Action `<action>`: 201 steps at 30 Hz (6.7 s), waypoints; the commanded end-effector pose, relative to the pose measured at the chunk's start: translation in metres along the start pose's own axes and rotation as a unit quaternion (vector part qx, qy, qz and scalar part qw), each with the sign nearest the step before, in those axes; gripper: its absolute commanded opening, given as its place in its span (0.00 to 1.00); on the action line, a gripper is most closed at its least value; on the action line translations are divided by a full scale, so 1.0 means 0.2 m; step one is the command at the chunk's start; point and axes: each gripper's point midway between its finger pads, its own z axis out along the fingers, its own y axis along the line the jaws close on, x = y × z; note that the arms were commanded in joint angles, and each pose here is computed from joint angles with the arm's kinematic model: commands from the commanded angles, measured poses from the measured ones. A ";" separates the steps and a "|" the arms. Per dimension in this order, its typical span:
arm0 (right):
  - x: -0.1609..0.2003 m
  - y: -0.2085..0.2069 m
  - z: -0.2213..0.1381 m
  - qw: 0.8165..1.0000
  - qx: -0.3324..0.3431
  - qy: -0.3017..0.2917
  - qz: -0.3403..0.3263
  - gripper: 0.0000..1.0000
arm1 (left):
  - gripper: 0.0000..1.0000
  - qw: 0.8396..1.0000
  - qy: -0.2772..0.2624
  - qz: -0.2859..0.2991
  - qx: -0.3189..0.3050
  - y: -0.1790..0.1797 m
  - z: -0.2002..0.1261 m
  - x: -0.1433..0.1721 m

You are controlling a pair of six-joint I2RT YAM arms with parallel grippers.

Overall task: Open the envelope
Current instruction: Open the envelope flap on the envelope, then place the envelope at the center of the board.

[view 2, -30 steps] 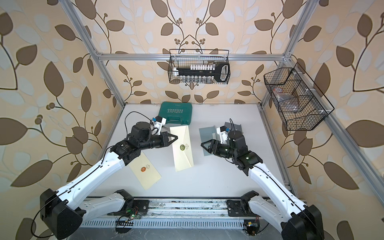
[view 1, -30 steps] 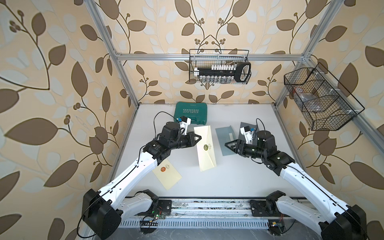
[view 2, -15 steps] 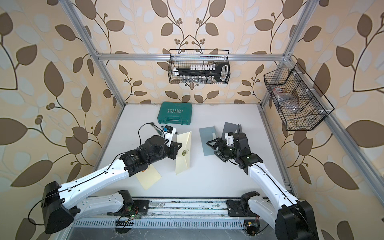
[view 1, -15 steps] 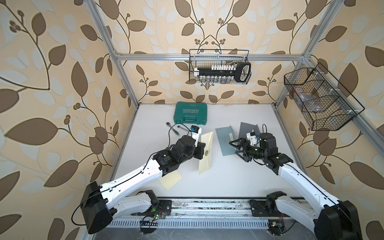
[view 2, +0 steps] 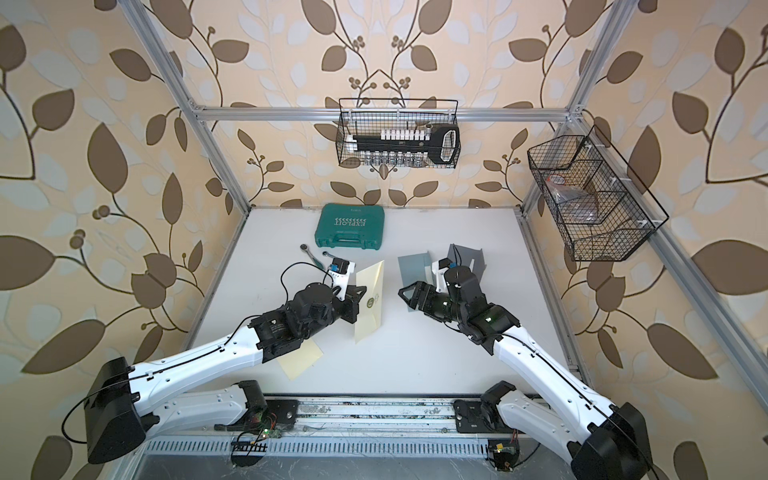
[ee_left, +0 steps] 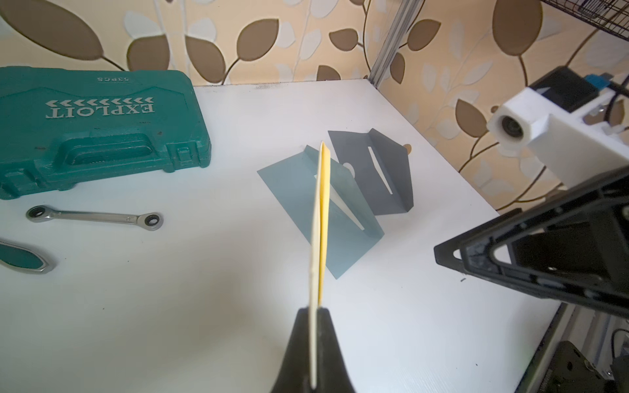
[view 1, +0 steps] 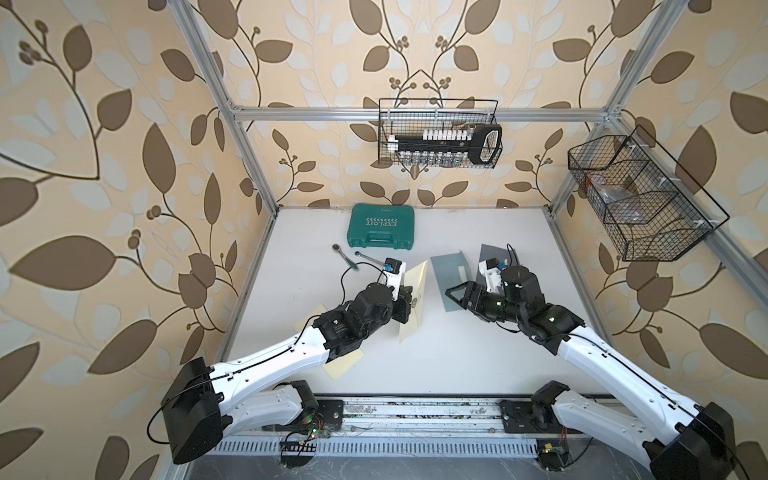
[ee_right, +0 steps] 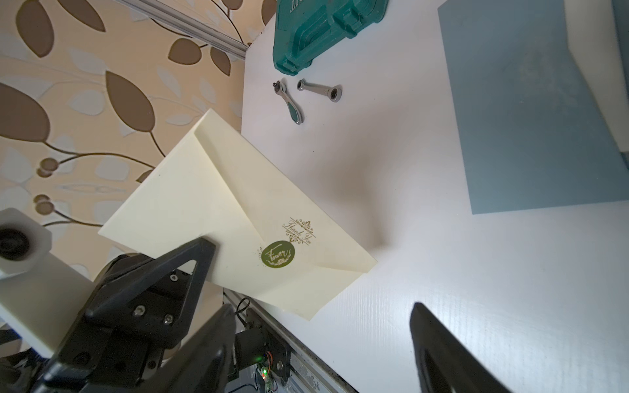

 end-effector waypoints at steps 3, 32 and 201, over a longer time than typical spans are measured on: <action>-0.01 -0.01 0.02 0.997 0.056 -0.019 -0.042 0.77 | 0.00 0.999 -0.020 0.005 0.044 -0.09 0.00 -0.05; 0.06 0.04 0.12 0.993 0.111 -0.010 -0.037 0.74 | 0.00 0.999 0.010 0.014 0.032 -0.09 0.03 0.02; 0.01 0.17 0.00 0.957 -0.274 0.084 -0.039 0.48 | 0.00 0.925 -0.079 -0.321 0.187 -0.09 -0.23 -0.50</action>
